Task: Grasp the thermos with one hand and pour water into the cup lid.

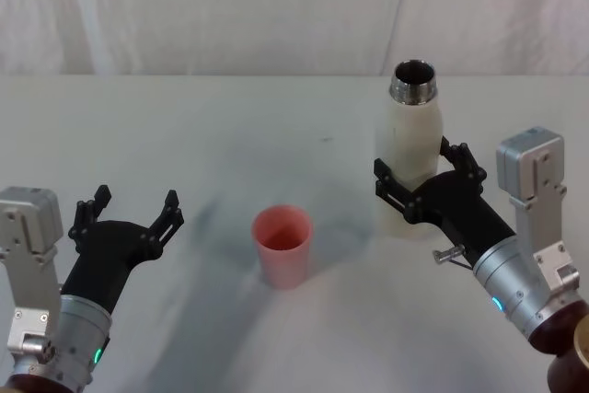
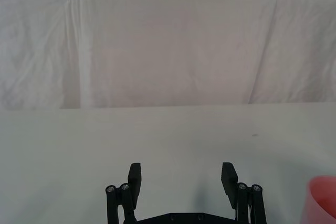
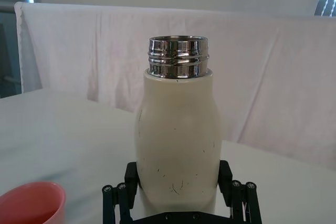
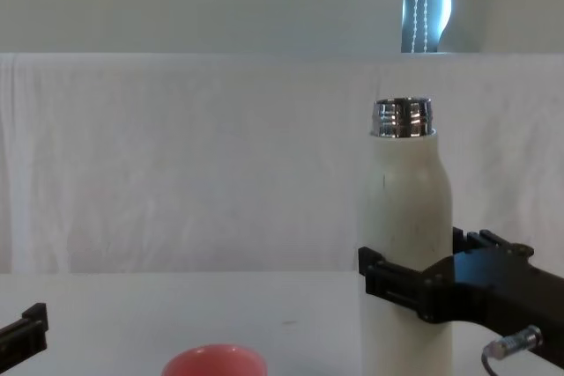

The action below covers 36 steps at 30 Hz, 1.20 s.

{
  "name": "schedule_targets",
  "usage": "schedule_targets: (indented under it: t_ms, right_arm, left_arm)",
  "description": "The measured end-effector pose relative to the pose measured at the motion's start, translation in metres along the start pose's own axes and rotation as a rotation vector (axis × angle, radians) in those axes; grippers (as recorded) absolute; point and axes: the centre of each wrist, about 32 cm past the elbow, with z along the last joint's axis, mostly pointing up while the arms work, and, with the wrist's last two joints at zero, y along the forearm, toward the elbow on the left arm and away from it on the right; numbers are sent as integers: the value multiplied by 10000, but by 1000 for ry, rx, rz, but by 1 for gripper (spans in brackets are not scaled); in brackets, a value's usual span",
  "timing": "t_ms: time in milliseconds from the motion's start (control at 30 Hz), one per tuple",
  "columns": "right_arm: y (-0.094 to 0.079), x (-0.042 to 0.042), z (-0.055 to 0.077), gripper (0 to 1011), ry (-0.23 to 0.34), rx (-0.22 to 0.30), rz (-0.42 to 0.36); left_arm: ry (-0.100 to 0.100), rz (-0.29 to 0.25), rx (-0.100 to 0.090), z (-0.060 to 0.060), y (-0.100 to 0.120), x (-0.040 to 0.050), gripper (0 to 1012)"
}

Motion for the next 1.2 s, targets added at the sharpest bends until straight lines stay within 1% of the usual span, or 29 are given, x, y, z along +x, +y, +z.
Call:
schedule_targets:
  t_ms: [167, 500, 667, 767, 900, 1000, 1033, 1200]
  right_arm:
    - [19, 37, 41, 946, -25, 0, 8]
    - [53, 102, 125, 946, -103, -2, 26]
    - [69, 128, 167, 946, -129, -8, 41]
    - [84, 147, 200, 946, -173, -17, 62]
    - [99, 162, 223, 946, -200, -20, 83]
    - [106, 174, 245, 946, -231, -23, 103]
    - [111, 179, 255, 946, -251, -25, 112]
    - [124, 180, 273, 946, -297, -29, 124]
  left_arm:
    - [0, 0, 0, 0, 0, 0, 1001]
    - [0, 0, 0, 0, 0, 0, 1001]
    - [0, 0, 0, 0, 0, 0, 1001]
    - [0, 0, 0, 0, 0, 0, 1001]
    - [0, 0, 0, 0, 0, 0, 1001]
    - [0, 0, 0, 0, 0, 0, 1001]
    - [0, 0, 0, 0, 0, 0, 1001]
    - [0, 0, 0, 0, 0, 0, 1001]
